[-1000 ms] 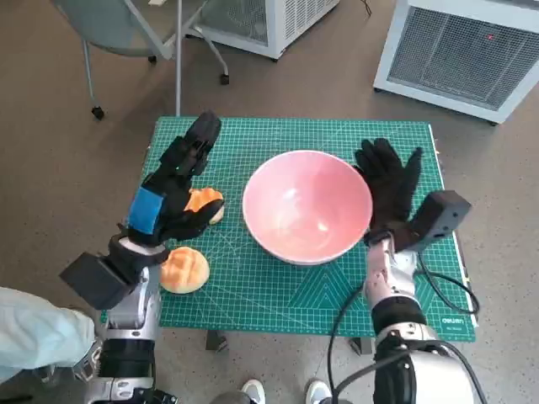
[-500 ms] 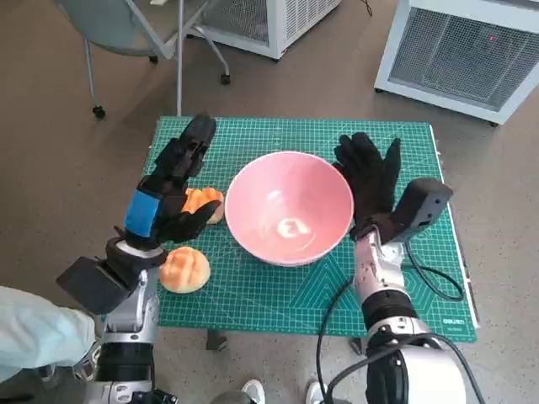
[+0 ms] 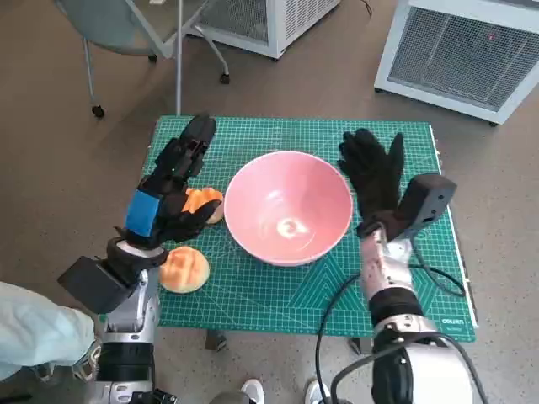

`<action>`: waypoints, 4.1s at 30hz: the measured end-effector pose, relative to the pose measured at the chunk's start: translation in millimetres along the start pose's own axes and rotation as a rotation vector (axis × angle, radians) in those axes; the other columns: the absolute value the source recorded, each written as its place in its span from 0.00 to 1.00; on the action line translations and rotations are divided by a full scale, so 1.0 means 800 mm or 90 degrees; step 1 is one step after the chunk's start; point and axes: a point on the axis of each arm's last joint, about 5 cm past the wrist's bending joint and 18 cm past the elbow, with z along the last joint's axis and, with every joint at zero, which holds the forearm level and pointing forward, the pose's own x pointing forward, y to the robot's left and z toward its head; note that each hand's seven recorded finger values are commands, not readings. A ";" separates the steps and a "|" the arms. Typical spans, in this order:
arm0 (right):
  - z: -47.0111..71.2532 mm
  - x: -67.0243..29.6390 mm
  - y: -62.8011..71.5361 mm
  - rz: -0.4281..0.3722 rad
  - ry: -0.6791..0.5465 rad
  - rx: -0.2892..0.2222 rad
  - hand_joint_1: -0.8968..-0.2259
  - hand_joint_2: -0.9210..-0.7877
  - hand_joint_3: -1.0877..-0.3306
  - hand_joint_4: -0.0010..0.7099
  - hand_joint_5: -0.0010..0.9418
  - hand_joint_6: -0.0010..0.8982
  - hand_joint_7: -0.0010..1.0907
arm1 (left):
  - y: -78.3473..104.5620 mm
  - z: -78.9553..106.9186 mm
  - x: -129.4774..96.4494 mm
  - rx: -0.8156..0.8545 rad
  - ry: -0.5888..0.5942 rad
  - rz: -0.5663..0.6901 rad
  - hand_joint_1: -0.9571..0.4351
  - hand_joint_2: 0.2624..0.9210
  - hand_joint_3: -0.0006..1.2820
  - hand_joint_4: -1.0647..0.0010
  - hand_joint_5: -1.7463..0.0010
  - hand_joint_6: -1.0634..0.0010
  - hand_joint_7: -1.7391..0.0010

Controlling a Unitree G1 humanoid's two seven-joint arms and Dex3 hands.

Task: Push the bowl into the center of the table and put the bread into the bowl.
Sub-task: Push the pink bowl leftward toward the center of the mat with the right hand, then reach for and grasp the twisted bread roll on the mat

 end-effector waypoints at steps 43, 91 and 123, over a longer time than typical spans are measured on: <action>0.077 -0.038 -0.012 0.269 -0.386 -0.184 0.25 0.00 0.46 0.18 0.00 0.00 0.48 | -0.014 -0.004 0.037 -0.094 -0.071 -0.065 0.25 1.00 0.24 0.82 1.00 0.72 0.99; 0.088 -0.043 0.004 0.292 -0.397 -0.199 0.22 0.00 0.47 0.22 0.01 0.00 0.49 | 0.091 0.017 0.073 0.533 0.496 -0.267 0.53 0.76 0.00 0.93 1.00 0.75 1.00; 0.088 -0.046 0.001 0.288 -0.389 -0.193 0.26 0.00 0.46 0.21 0.00 0.00 0.49 | 0.044 -0.050 0.079 0.594 0.664 -0.383 0.63 0.78 0.01 0.85 0.99 0.70 0.99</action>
